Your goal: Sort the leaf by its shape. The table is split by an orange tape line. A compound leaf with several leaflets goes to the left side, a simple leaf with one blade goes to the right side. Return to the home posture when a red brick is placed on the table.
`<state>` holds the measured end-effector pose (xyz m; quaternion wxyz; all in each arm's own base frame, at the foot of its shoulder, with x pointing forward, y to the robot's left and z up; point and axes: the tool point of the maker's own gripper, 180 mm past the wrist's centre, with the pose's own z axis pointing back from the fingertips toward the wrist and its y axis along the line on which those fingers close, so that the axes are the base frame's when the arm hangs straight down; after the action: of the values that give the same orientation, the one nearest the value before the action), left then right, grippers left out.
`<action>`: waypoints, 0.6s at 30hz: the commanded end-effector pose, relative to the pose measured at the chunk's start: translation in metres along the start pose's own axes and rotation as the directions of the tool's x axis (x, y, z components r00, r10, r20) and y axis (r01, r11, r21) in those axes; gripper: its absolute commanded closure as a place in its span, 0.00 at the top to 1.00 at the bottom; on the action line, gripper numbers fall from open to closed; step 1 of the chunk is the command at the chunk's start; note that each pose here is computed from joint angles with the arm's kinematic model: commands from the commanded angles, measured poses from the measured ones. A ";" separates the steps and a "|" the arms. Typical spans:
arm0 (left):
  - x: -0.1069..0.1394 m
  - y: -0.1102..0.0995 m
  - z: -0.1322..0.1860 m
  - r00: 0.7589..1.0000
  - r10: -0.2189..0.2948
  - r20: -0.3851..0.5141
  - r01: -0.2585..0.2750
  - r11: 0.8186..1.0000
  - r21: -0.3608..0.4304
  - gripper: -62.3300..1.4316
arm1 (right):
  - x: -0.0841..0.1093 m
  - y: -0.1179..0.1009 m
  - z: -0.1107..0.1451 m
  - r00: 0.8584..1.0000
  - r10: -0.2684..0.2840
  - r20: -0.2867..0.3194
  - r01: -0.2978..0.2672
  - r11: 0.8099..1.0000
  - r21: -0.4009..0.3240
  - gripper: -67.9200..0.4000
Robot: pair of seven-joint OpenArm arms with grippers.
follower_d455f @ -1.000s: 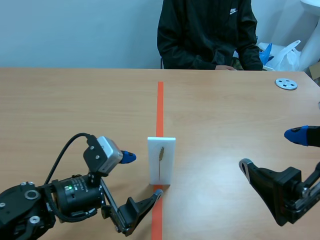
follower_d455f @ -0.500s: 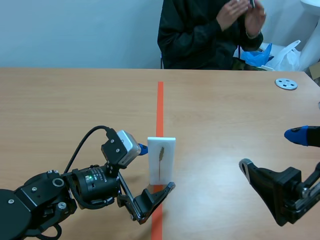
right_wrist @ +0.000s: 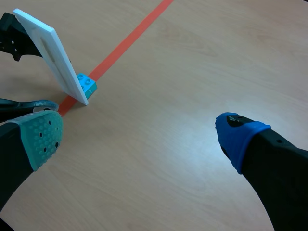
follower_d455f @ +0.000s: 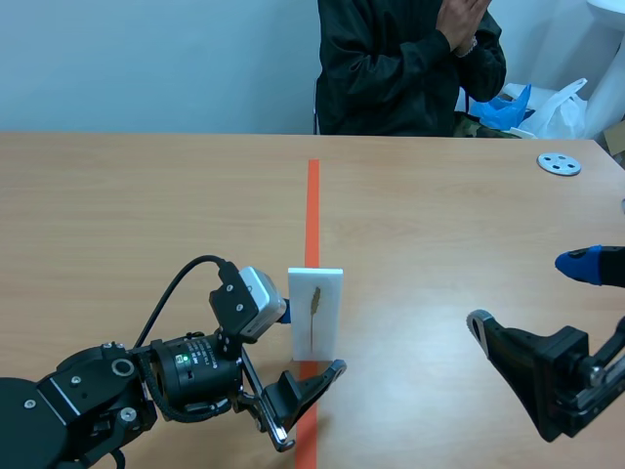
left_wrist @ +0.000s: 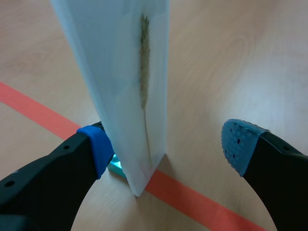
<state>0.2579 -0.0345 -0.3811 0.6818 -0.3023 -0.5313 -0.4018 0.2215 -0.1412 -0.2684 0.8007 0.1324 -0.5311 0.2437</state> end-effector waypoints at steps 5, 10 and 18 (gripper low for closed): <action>0.014 0.003 -0.003 0.998 0.012 0.054 -0.012 1.000 0.008 0.47 | 0.008 -0.005 0.001 1.000 0.008 0.026 -0.008 1.000 -0.010 1.00; 0.015 0.003 -0.003 0.998 0.010 0.054 -0.010 1.000 0.012 0.24 | 0.008 -0.005 0.001 1.000 0.008 0.026 -0.008 1.000 -0.010 1.00; 0.015 0.004 -0.003 0.998 0.008 0.056 -0.009 1.000 0.016 0.09 | 0.008 -0.005 0.001 1.000 0.008 0.026 -0.008 1.000 -0.010 1.00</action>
<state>0.2603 -0.0335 -0.3793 0.6828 -0.3017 -0.5364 -0.3938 0.2215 -0.1412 -0.2684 0.8007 0.1324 -0.5311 0.2437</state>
